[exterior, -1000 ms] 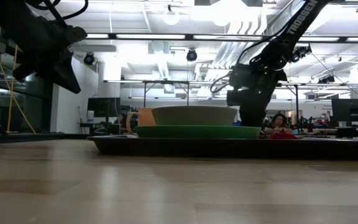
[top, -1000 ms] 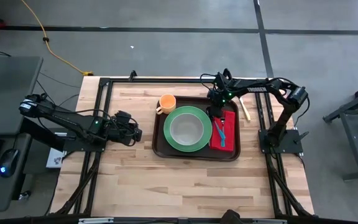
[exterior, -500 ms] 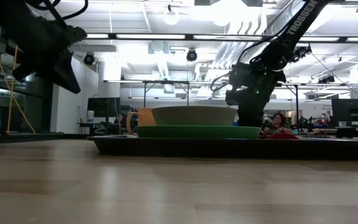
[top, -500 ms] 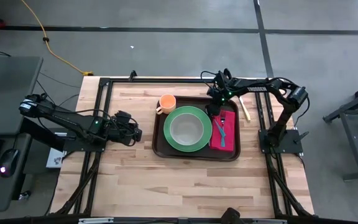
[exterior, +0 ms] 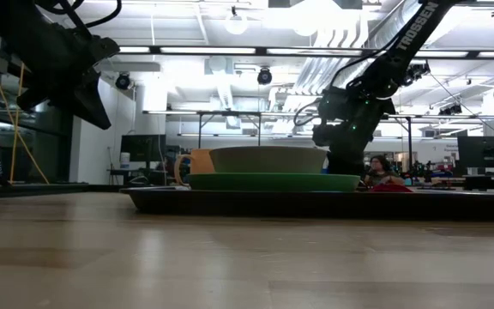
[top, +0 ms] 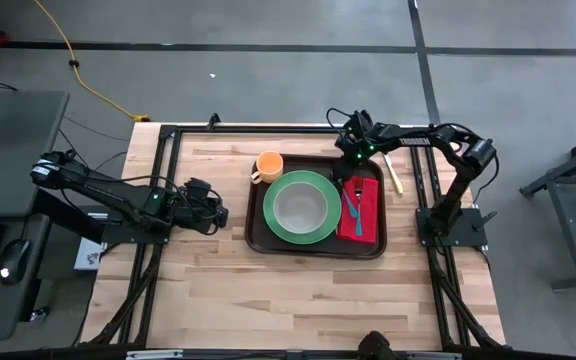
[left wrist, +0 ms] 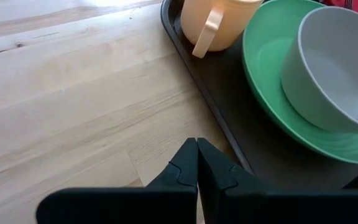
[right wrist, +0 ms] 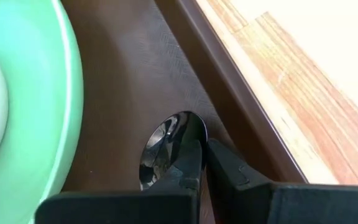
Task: Set up tray
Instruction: Put the blue spoon on the red napkin to the left of the blue fork
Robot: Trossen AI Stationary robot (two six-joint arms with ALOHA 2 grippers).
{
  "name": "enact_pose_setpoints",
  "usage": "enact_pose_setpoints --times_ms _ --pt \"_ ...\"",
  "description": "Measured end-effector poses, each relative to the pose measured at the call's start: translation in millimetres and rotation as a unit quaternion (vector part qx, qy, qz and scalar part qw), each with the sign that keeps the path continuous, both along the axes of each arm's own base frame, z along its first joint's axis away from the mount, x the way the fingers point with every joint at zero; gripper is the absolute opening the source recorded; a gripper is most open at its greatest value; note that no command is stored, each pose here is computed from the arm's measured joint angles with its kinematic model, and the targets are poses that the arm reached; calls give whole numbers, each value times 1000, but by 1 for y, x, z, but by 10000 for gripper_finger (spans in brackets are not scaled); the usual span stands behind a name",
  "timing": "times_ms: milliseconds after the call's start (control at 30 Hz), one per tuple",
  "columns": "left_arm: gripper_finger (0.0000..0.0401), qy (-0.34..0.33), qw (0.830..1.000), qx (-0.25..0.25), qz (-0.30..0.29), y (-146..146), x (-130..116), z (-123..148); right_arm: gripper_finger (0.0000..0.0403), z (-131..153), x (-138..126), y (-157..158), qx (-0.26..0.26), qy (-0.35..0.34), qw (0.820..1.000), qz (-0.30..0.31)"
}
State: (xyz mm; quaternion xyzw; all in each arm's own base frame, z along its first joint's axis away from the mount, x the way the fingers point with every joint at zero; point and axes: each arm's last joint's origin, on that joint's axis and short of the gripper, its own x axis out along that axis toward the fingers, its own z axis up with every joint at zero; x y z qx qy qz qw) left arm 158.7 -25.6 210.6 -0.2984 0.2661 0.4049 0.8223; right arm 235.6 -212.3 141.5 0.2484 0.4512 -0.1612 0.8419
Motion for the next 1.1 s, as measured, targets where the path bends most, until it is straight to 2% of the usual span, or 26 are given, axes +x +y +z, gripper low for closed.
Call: enact_pose_setpoints --times_ms 800,1100 --pt "31 4 1000 1 0 0 -1 0 0 13 -3 2 17 -15 999 -48" --pt "31 6 1000 0 -1 0 -1 -1 0 13 -3 2 17 -10 999 -41"
